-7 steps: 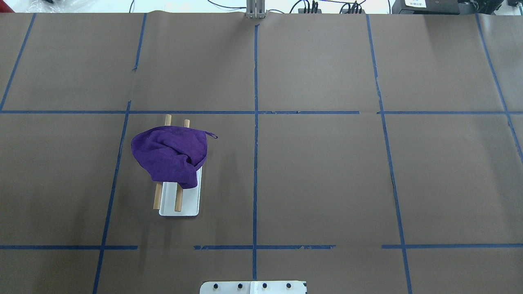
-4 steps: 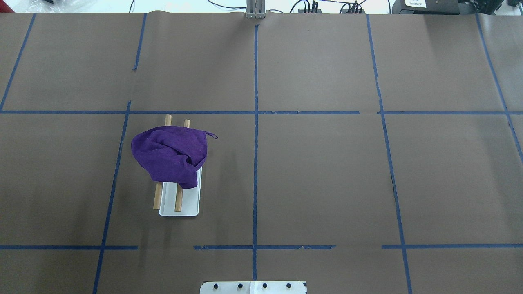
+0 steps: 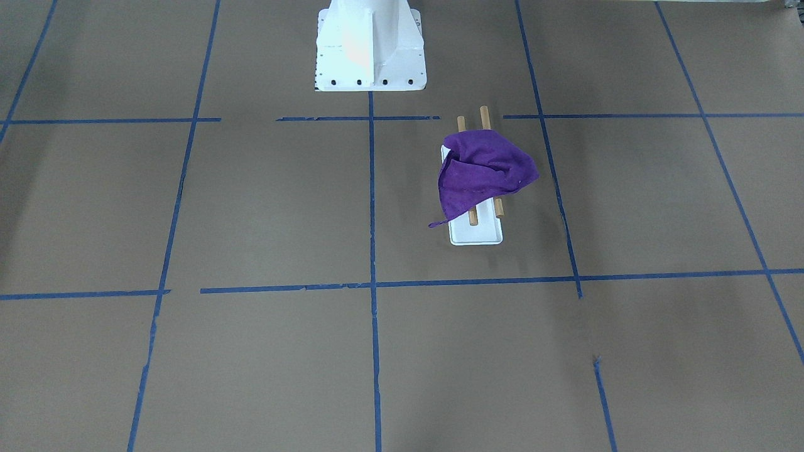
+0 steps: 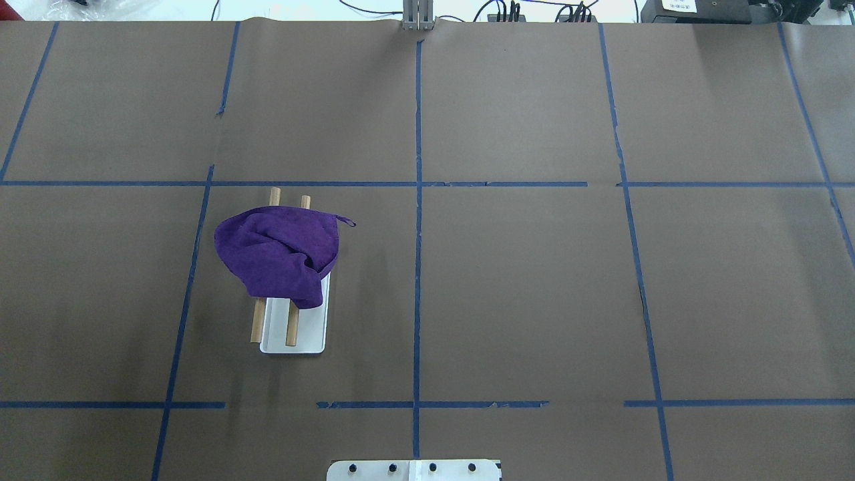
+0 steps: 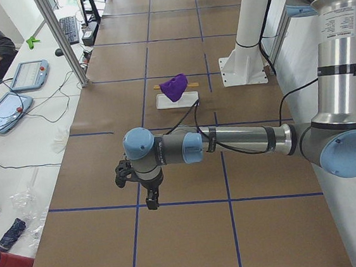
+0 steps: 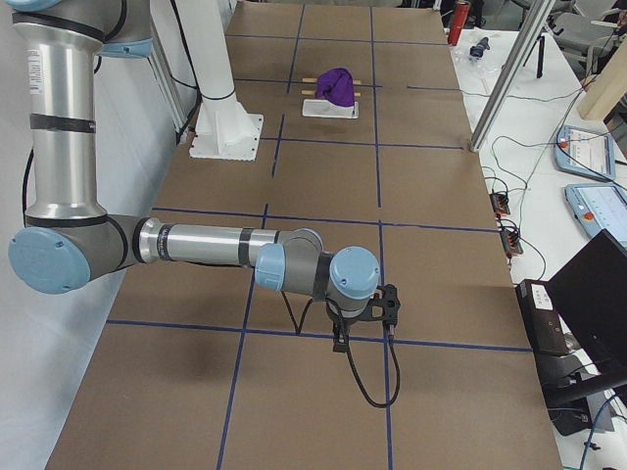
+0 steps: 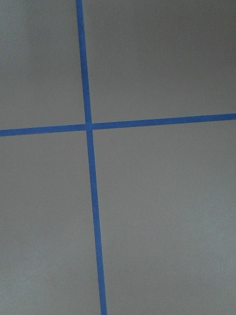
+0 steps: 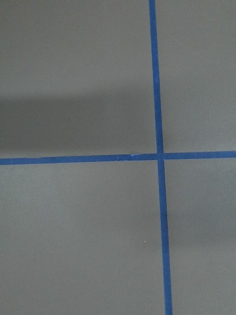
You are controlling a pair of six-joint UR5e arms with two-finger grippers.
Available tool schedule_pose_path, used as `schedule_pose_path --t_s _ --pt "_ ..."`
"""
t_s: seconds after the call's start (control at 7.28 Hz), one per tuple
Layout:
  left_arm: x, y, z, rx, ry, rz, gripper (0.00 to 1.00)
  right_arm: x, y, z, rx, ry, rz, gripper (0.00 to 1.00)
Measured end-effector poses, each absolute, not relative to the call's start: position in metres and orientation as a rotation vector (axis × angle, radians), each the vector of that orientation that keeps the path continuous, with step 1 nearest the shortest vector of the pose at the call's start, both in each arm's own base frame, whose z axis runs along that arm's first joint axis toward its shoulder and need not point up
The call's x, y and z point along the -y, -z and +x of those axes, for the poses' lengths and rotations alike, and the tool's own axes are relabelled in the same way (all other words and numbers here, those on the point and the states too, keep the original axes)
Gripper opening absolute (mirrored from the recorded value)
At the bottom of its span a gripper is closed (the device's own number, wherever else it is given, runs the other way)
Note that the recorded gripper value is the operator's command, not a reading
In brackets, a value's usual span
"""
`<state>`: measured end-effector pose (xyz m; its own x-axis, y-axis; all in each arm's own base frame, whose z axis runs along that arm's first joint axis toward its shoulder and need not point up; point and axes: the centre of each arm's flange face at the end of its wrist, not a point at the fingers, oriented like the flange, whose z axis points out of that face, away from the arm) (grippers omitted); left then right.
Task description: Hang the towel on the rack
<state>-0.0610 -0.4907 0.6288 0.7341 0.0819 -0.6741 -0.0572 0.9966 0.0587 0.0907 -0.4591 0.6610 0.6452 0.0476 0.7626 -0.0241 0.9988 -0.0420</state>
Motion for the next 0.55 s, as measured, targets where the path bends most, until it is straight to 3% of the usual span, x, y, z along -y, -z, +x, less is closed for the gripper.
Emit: schedule_pose_path --t_s 0.55 --pt "0.4921 -0.6275 -0.0611 -0.742 -0.078 0.038 1.00 0.4591 -0.6610 0.0907 0.869 -0.041 -0.029 1.00"
